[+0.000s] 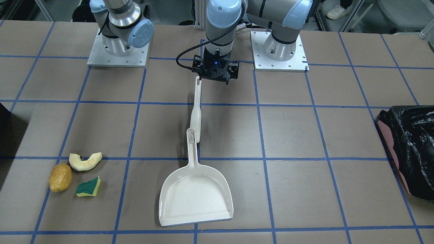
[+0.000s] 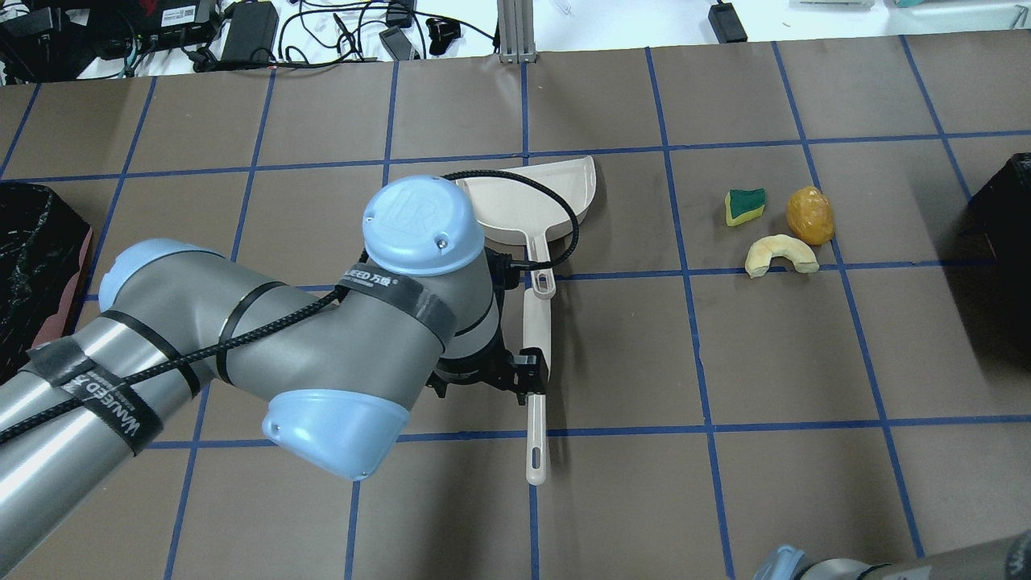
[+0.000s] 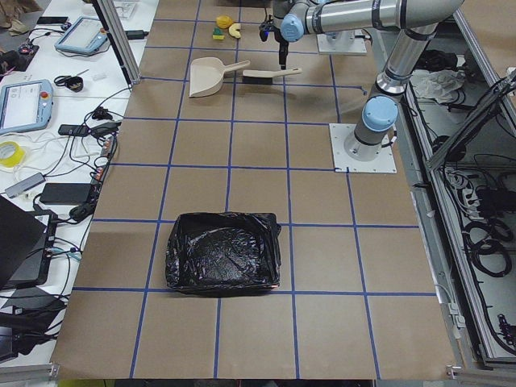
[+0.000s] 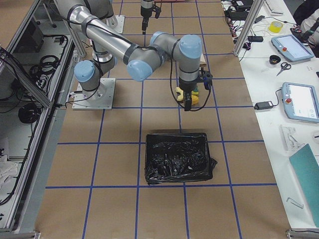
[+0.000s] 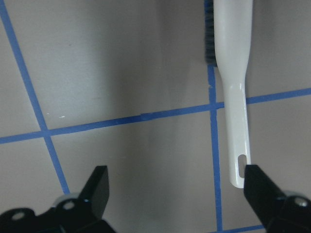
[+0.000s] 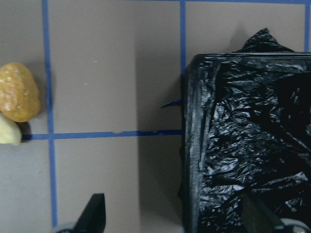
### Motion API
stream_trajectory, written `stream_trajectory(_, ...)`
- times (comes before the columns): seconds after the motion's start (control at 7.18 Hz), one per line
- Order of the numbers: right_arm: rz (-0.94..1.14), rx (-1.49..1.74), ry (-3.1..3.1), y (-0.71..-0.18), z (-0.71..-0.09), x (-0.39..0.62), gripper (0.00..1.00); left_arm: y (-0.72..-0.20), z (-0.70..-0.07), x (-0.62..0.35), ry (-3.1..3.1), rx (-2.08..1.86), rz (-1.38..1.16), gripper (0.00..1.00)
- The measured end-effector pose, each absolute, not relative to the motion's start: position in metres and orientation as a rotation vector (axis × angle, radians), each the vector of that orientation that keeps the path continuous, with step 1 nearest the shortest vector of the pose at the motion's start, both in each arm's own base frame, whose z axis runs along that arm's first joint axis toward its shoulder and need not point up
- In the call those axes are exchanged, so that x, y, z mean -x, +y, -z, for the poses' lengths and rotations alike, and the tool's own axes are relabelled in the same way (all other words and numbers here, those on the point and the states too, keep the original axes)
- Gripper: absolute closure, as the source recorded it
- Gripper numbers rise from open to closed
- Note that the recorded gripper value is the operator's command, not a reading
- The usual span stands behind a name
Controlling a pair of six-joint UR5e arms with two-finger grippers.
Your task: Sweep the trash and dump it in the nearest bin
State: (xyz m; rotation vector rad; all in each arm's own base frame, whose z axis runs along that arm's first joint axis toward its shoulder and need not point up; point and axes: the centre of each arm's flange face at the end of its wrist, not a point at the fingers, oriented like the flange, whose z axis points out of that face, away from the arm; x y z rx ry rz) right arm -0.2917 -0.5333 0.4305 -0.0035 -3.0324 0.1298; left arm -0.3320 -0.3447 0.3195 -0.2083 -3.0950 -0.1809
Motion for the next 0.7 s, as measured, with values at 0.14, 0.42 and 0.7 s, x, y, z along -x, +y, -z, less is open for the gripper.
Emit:
stream_trajectory(0.14, -0.135, 0.0, -3.018, -0.529, -0.42, 0.318, 0.0, -0.335, -0.312, 0.346, -3.1, 0.216, 0.189, 0.02)
stream_trajectory(0.42, -0.17, 0.062, -3.01, -0.541, -0.429, 0.283, 0.0, -0.325, -0.289, 0.362, -3.099, 0.231, 0.172, 0.02)
stream_trajectory(0.7, -0.208, 0.073, -3.027, -0.589, -0.435, 0.151, 0.0, -0.327, -0.265, 0.368, -3.096, 0.243, 0.156, 0.02)
